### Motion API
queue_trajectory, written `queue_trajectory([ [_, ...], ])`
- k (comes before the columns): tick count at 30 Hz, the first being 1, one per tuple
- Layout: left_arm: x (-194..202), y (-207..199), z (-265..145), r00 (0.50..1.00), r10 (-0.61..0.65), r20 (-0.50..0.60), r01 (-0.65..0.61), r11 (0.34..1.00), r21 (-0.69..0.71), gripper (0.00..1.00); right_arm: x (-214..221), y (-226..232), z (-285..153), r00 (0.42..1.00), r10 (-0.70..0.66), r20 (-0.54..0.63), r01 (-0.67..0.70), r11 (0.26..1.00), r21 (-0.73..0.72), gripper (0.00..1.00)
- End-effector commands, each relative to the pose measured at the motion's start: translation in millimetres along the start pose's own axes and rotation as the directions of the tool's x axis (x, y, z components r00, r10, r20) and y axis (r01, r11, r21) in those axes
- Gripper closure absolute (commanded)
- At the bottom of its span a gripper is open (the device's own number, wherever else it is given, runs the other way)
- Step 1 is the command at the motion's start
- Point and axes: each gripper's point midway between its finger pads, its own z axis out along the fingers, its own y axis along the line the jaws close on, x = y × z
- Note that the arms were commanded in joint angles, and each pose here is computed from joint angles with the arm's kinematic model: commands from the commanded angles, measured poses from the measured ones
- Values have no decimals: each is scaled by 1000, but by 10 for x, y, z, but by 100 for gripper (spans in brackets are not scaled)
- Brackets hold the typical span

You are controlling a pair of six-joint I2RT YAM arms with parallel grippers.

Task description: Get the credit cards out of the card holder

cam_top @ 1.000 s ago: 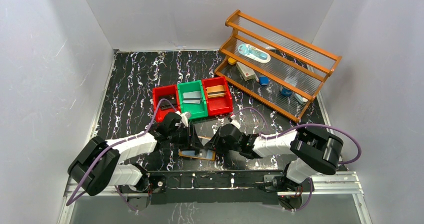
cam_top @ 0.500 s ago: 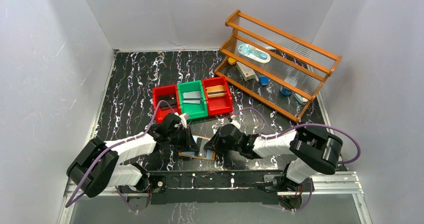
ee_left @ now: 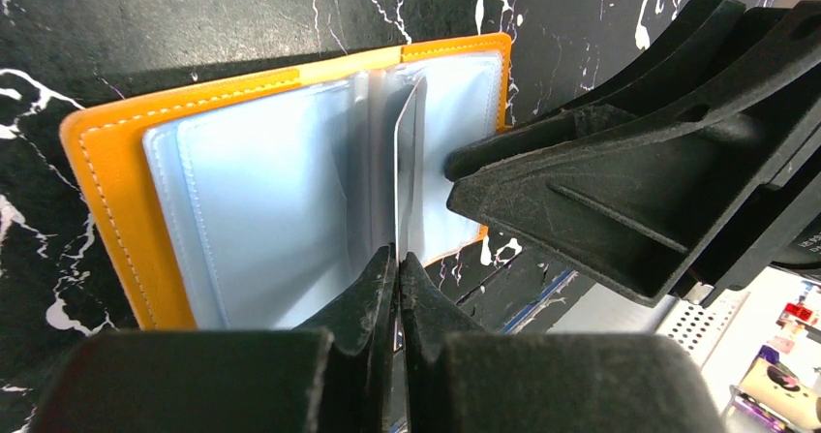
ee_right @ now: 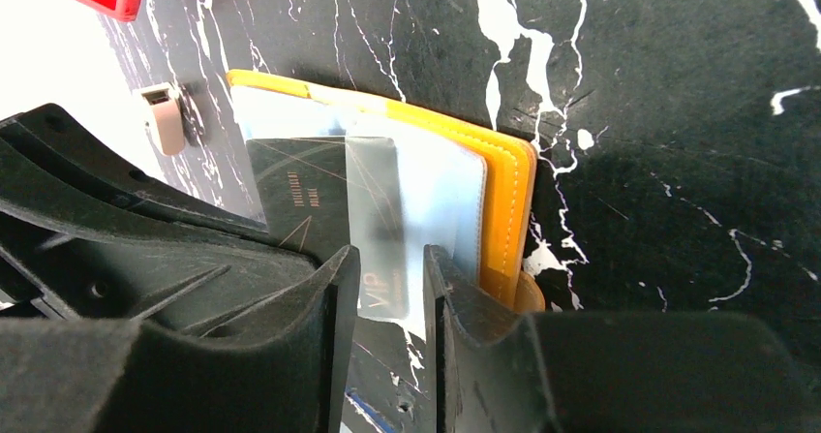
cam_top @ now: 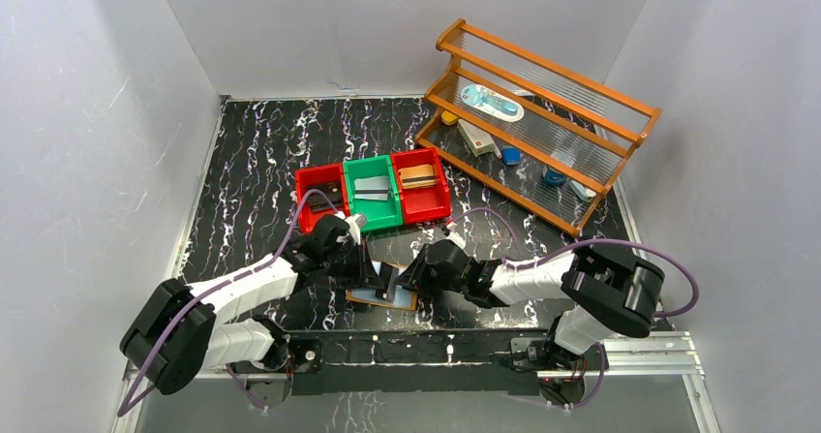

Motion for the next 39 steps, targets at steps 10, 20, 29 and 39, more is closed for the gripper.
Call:
queue_trajectory([
  [10,-702,-133,-609,933,302,198,-257,940,-225,100,-16,-139,-193,988,-157,-11,157,987,29,49],
  [20,-1499,-162,-1160,524,845,104,-686,491,-536,100,-140,193,-508,979,-198,53,202,975,-90,44],
  [29,-1871,110,-1408,207,961,-182,-716,22,-697,100,-211,165,-572,979,-186,88,193,978,-77,43],
  [39,-2333,517,-1416,97,936,-339,-718,-170,-675,100,-238,187,-605,982,-162,101,170,982,-78,43],
])
